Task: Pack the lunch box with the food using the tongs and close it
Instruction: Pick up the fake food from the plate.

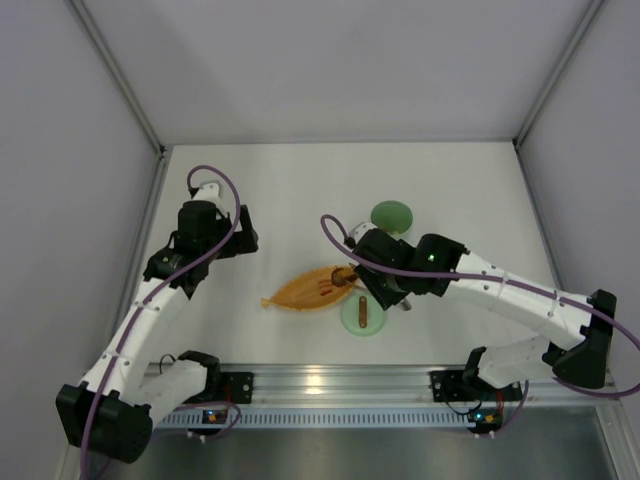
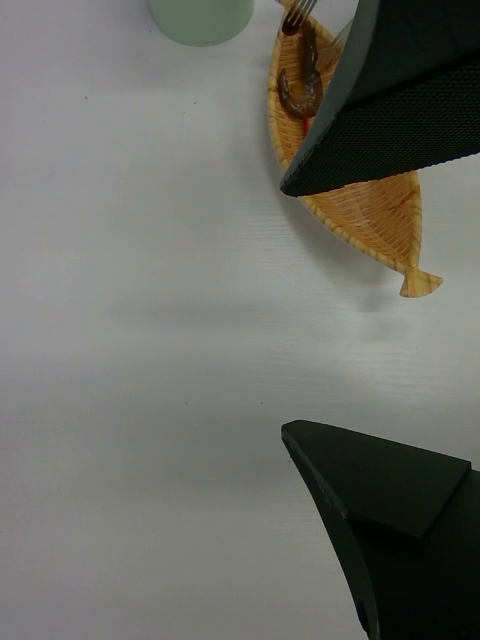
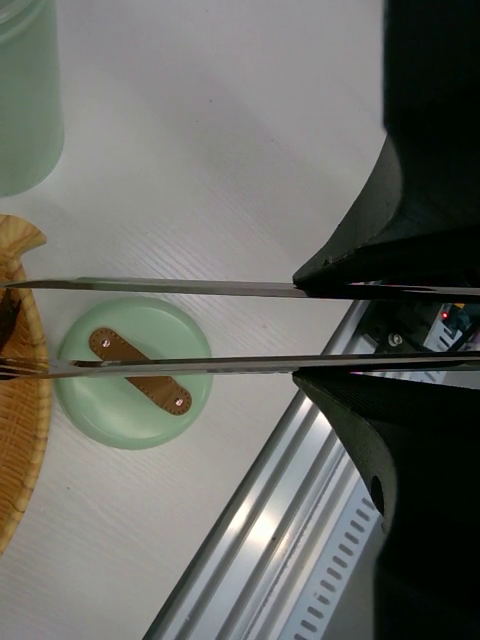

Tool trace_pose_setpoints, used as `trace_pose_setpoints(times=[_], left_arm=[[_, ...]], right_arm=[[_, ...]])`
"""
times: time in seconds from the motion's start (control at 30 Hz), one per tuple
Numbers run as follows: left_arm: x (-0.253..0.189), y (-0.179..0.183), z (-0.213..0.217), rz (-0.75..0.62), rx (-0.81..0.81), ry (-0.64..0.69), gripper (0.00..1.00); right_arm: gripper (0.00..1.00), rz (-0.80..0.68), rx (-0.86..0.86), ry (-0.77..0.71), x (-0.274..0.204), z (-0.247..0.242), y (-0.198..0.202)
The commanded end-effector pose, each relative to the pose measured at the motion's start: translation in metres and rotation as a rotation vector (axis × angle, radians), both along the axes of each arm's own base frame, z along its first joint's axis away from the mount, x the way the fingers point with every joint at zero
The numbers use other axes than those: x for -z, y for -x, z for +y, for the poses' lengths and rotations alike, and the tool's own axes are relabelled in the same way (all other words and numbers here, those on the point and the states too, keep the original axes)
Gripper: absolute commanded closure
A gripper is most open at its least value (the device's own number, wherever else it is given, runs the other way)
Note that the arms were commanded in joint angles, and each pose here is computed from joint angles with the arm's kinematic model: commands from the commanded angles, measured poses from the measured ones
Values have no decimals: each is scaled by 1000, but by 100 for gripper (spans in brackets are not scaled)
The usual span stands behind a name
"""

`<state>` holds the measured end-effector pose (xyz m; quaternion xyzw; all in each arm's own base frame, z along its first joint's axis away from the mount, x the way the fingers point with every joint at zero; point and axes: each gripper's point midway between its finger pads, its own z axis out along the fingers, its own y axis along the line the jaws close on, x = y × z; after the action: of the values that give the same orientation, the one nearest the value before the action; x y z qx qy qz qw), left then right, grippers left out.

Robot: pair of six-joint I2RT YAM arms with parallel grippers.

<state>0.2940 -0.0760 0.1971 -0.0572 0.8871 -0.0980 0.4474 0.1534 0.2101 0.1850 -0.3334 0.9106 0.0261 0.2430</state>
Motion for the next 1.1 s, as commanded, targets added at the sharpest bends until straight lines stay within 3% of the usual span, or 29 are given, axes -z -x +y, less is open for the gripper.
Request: trace_pose_setpoints(times=[0.0, 1.07], left_arm=[[-13, -5, -2, -41, 5, 14, 1], [-14, -5, -1, -45, 3, 10, 1]], right_arm=[[63, -11, -23, -54, -11, 10, 2], [69, 21, -88, -49, 2, 32, -1]])
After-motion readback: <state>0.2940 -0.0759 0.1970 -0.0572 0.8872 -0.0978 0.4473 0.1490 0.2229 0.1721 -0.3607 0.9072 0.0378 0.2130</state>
